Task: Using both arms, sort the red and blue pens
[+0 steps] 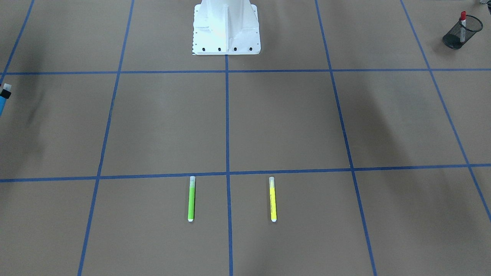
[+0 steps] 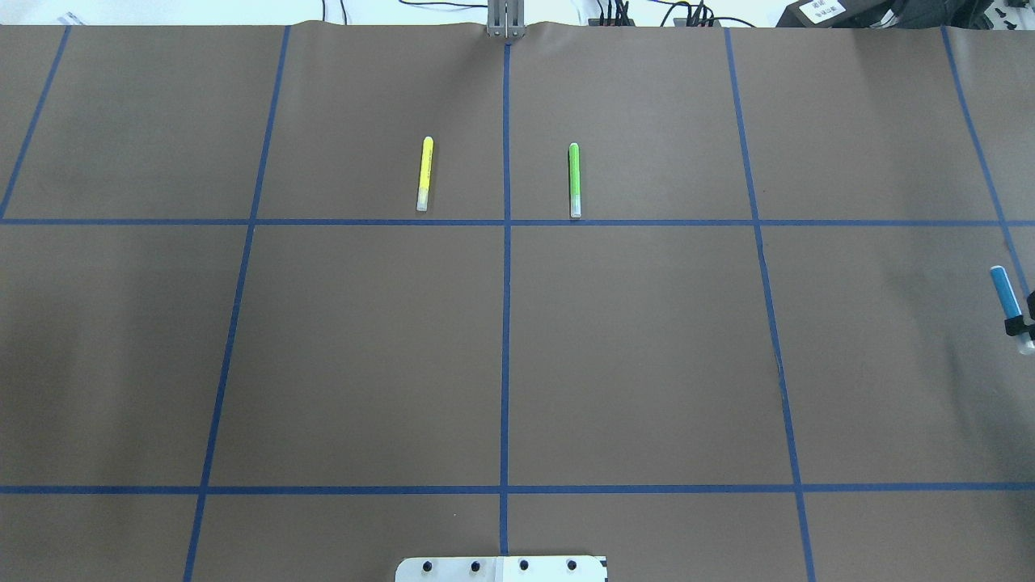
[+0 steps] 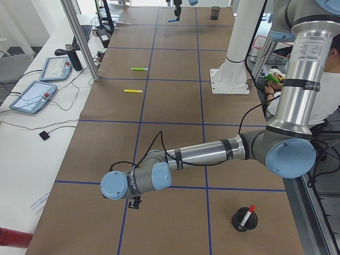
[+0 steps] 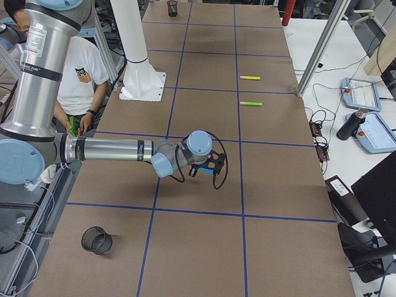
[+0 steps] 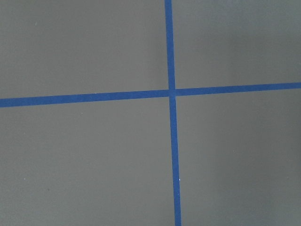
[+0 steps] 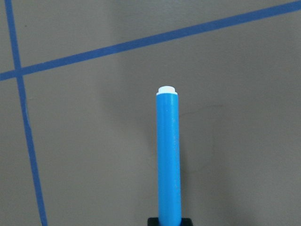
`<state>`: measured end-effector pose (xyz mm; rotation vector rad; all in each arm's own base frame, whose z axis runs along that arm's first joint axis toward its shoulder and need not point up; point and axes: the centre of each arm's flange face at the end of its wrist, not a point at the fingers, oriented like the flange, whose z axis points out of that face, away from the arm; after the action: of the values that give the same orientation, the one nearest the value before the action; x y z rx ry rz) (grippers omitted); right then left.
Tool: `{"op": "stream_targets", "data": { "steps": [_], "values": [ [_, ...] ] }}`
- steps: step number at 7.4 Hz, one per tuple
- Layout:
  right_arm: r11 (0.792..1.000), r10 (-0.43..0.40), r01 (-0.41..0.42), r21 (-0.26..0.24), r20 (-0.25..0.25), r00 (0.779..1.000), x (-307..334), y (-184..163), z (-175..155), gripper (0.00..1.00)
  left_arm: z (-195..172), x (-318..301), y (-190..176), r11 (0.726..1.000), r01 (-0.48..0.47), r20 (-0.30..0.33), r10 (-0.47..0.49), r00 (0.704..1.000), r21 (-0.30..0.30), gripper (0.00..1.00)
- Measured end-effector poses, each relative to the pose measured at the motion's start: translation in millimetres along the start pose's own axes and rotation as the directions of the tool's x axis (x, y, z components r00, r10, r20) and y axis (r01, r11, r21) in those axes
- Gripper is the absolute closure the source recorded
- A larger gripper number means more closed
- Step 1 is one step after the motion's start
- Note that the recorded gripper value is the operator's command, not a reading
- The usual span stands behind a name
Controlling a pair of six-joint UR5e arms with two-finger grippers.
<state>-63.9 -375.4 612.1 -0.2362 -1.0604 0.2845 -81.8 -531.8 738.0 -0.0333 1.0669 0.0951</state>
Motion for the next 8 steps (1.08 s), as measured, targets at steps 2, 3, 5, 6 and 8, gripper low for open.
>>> {"op": "stream_targets", "data": {
  "steps": [2, 3, 5, 6, 8],
  "values": [
    [0.997, 0.08, -0.08, -0.024, -0.001, 0.997, 48, 22, -3, 1.0, 0, 0, 0, 1.0, -0.001, 0.0, 0.001, 1.0, 0.0, 0.0],
    [0.997, 0.08, -0.08, 0.002, -0.047, 0.996, 71, 27, -1, 1.0, 0, 1, 0, 1.0, -0.001, 0.0, 0.001, 1.0, 0.0, 0.0],
    [0.999, 0.022, -0.015, 0.042, -0.165, 0.986, 119, 25, 9, 1.0, 0, 1, 0, 1.0, -0.001, -0.001, 0.001, 1.0, 0.001, 0.0],
    [0.999, -0.015, 0.023, 0.036, -0.213, 0.977, 142, 23, 12, 1.0, 0, 0, 0, 1.0, -0.001, -0.001, 0.001, 1.0, 0.001, 0.0],
    [0.997, -0.074, 0.08, 0.007, -0.293, 0.953, 171, 14, 2, 1.0, 0, 0, 0, 1.0, 0.0, -0.001, 0.0, 1.0, 0.0, 0.0]
  ]
}}
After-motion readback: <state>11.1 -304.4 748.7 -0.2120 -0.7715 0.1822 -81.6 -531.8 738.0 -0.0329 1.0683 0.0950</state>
